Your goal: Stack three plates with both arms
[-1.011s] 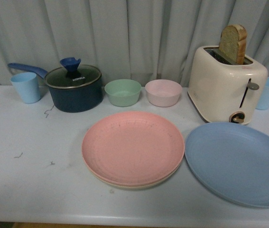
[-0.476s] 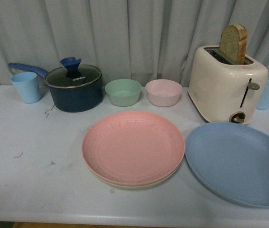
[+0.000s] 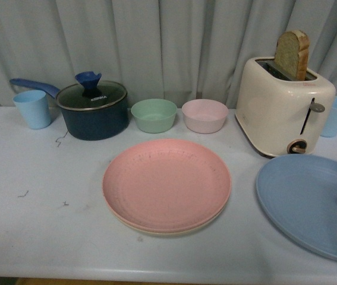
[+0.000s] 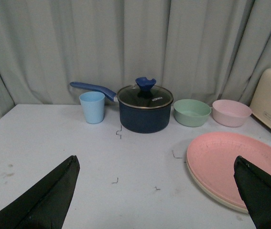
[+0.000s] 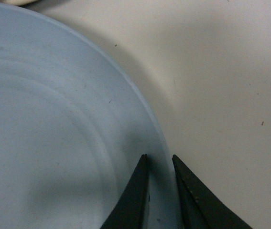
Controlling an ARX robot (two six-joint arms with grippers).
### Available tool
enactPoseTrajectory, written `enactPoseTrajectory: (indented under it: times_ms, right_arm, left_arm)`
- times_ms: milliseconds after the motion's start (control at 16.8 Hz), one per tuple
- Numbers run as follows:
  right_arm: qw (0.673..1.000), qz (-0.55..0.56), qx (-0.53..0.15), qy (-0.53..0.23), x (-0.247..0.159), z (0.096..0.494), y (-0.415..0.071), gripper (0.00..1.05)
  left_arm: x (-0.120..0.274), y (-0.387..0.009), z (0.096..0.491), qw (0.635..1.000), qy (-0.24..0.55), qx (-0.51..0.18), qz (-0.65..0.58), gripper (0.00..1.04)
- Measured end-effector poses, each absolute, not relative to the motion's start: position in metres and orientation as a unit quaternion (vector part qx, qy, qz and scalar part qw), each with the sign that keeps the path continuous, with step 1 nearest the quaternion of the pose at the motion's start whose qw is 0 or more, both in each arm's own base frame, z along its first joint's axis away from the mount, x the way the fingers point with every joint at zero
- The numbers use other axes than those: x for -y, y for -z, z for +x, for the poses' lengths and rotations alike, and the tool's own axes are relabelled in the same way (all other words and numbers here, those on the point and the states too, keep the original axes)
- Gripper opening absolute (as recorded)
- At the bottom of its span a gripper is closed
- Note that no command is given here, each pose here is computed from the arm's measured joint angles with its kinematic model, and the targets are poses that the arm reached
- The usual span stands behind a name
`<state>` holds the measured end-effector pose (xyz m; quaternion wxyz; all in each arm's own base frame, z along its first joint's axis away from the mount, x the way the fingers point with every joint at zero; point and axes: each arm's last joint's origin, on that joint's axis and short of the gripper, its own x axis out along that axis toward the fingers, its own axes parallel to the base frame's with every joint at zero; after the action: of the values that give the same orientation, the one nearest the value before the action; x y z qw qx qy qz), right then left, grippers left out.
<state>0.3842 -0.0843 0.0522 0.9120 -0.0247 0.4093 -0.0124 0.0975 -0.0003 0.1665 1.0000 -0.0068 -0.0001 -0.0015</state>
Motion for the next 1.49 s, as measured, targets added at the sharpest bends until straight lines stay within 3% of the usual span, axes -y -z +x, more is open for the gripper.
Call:
enactPoseTrajectory:
  times_ms: [119,178,476,595,773,1130,1487]
  right_arm:
    - [0.913,0.006,-0.409,0.004,0.085,0.376,-0.058,0.05]
    - [0.911,0.027,-0.411,0.001,0.083,0.367,-0.064,0.03]
    - [0.927,0.067,-0.37,-0.013,0.082,0.311,-0.131,0.03]
    - [0.942,0.091,-0.322,-0.036,0.078,0.296,-0.174,0.03]
    - [0.95,0.142,-0.257,-0.108,0.04,0.296,-0.213,0.03]
    - [0.924,0.182,-0.309,-0.131,-0.047,0.348,-0.17,0.03]
    - [0.91,0.178,-0.355,-0.118,-0.084,0.375,-0.128,0.03]
  left_arm:
    - [0.0,-0.167,0.098,1.0,0.001,0.0,-0.007,0.98]
    - [0.0,-0.167,0.098,1.0,0.002,0.0,-0.007,0.98]
    - [0.0,-0.167,0.098,1.0,0.001,0.0,-0.007,0.98]
    - [0.0,-0.167,0.098,1.0,0.002,0.0,-0.007,0.98]
    - [0.0,-0.167,0.098,1.0,0.001,0.0,-0.007,0.98]
    - [0.0,-0.167,0.098,1.0,0.001,0.0,-0.007,0.98]
    - [0.0,-0.166,0.098,1.0,0.001,0.0,-0.007,0.98]
